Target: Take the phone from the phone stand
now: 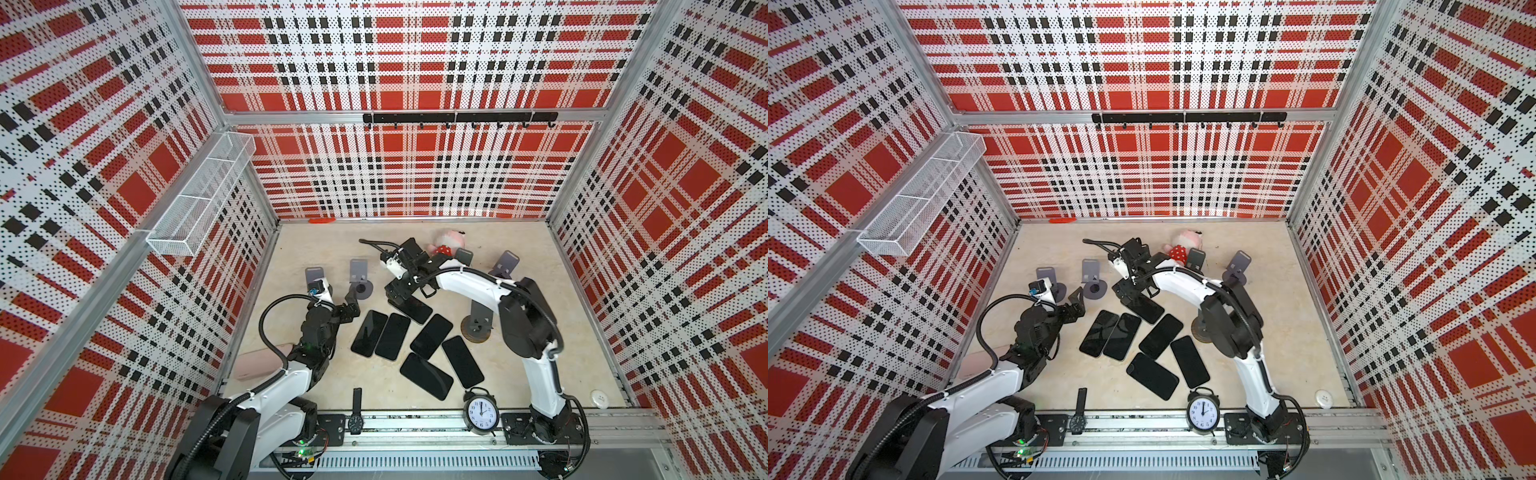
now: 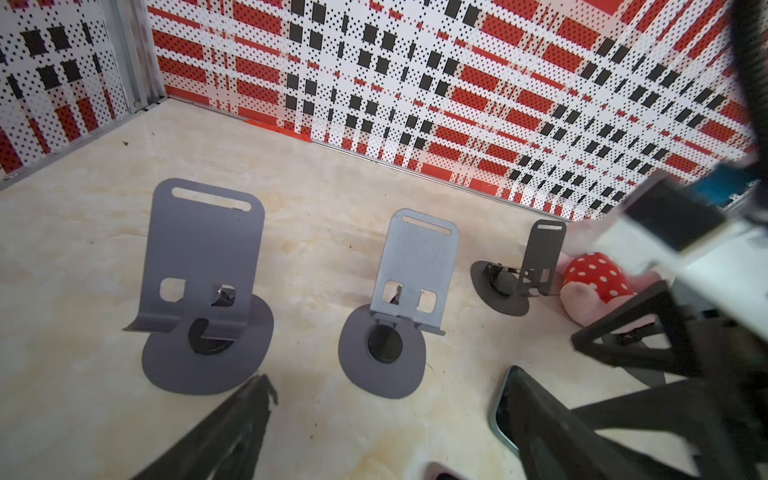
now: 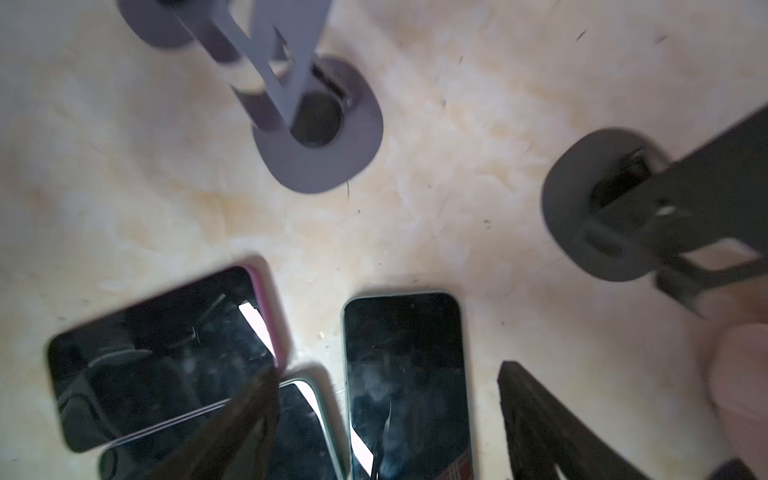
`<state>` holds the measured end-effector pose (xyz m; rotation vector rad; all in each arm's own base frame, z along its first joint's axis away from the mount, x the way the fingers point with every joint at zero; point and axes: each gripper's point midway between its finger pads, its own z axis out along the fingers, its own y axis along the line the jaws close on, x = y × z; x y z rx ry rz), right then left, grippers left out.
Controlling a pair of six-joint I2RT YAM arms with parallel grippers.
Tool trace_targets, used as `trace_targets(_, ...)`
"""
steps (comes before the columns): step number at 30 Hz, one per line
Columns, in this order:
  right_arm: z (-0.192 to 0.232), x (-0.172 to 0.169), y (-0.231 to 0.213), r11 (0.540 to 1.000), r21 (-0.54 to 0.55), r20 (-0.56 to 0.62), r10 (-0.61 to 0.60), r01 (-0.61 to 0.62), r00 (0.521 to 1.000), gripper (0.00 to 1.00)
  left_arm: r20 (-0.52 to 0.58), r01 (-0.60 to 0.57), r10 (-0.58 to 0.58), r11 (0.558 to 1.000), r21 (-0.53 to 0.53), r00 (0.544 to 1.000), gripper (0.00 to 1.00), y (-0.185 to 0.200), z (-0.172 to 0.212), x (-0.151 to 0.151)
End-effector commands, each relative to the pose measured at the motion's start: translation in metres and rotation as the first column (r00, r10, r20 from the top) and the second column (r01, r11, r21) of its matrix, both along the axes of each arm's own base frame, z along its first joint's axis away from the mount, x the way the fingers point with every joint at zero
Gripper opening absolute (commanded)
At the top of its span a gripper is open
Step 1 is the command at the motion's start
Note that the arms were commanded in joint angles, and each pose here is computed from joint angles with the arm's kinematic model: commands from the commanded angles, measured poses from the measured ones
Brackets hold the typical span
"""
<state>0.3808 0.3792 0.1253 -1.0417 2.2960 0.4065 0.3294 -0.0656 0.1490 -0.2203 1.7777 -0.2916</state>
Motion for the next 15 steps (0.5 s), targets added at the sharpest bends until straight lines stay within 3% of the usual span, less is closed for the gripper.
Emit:
trace_targets(1,0.081,0.000,-0.001,0.984,0.176,0.181,-0.042,0.009,0.983,0.92,0.053,-0.028,0.027,1.000,0.006,0.998,0.94,0.006,0.016,0.001)
trace_targets(4,0.115,-0.016,-0.023,0.971,0.237,0.285,-0.055,-0.014,0.957,1.00,0.074,-0.047,0.048,0.999,-0.016,0.996,1.00,0.010,0.025,0.001)
trace_targets(7,0.146,-0.017,-0.066,0.941,0.334,0.359,-0.177,0.051,0.916,1.00,0.087,-0.095,0.097,0.995,-0.035,0.991,0.99,0.018,0.035,0.001)
trace_targets(9,0.164,-0.021,-0.095,0.900,0.433,0.365,-0.227,0.051,0.903,1.00,0.098,-0.126,0.129,0.991,-0.037,0.987,0.98,0.024,0.042,0.000)
trace_targets(12,0.189,-0.026,-0.144,0.794,0.605,0.344,-0.332,0.064,0.879,1.00,0.116,-0.191,0.194,0.981,-0.038,0.974,0.98,0.037,0.052,-0.001)
trace_targets(15,0.190,-0.030,-0.197,0.733,0.665,0.355,-0.479,0.144,0.803,1.00,0.099,-0.300,0.300,0.954,-0.015,0.949,0.98,0.056,0.054,0.000)
